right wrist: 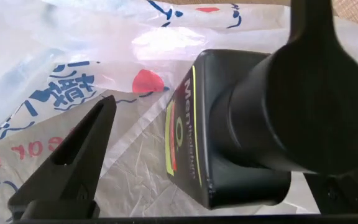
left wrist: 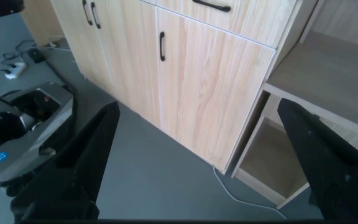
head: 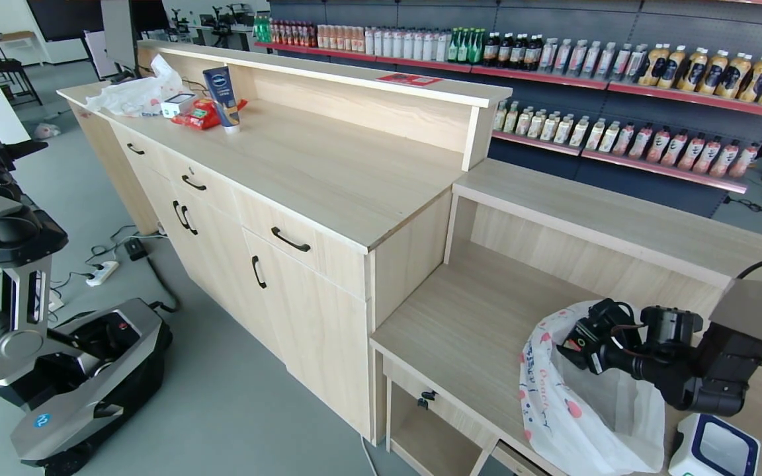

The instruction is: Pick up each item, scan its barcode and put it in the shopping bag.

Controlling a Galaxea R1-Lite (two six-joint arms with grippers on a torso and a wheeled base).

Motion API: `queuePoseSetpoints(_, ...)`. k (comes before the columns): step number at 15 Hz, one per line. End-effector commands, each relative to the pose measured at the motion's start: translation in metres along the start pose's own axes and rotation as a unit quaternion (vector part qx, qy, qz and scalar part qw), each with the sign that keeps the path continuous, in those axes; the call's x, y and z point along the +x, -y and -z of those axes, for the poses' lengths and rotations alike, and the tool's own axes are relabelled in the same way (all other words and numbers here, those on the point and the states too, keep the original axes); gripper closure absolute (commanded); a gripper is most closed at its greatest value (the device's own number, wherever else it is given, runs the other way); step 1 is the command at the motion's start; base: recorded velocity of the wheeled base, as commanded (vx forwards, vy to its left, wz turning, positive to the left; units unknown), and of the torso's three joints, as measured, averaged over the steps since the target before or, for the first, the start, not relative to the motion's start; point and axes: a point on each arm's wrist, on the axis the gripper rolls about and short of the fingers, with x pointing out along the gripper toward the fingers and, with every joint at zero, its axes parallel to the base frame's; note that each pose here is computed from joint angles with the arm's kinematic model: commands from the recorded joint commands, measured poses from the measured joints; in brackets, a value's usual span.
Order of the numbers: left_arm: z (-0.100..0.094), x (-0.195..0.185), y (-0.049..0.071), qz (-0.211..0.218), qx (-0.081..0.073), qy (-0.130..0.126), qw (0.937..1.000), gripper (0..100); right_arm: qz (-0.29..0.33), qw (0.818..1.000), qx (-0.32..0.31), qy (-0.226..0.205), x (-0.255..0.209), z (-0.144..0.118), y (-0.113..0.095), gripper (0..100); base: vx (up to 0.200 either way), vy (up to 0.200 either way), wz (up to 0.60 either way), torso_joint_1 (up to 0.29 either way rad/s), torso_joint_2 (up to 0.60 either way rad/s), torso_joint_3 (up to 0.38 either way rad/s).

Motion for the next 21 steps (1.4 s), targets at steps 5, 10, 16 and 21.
queuePoseSetpoints(5,0.0,0.0,0.0,0.0,0.0,0.0,1.0,0,0.001,0.999,-0.003,0.035,-0.08,-0.08,-0.01,0,0.0,0.0,0.0,0.0,0.0,0.0)
queuePoseSetpoints(10,0.0,0.0,0.0,-0.001,0.0,-0.001,1.0,0,0.095,0.994,-0.014,0.054,-0.234,-0.118,-0.01,0,0.0,0.0,0.0,0.0,0.0,0.0)
queuePoseSetpoints(16,0.0,0.0,0.0,0.0,0.0,-0.001,1.0,0,0.29,0.957,0.001,-0.03,-0.356,-0.128,-0.035,0,0.0,0.0,-0.5,0.001,0.0,0.003)
queuePoseSetpoints(21,0.0,0.0,0.0,0.0,0.0,-0.001,1.0,0,0.367,0.883,0.141,-0.257,-0.356,-0.095,-0.05,0,0.0,0.0,-0.6,-0.001,0.0,0.003)
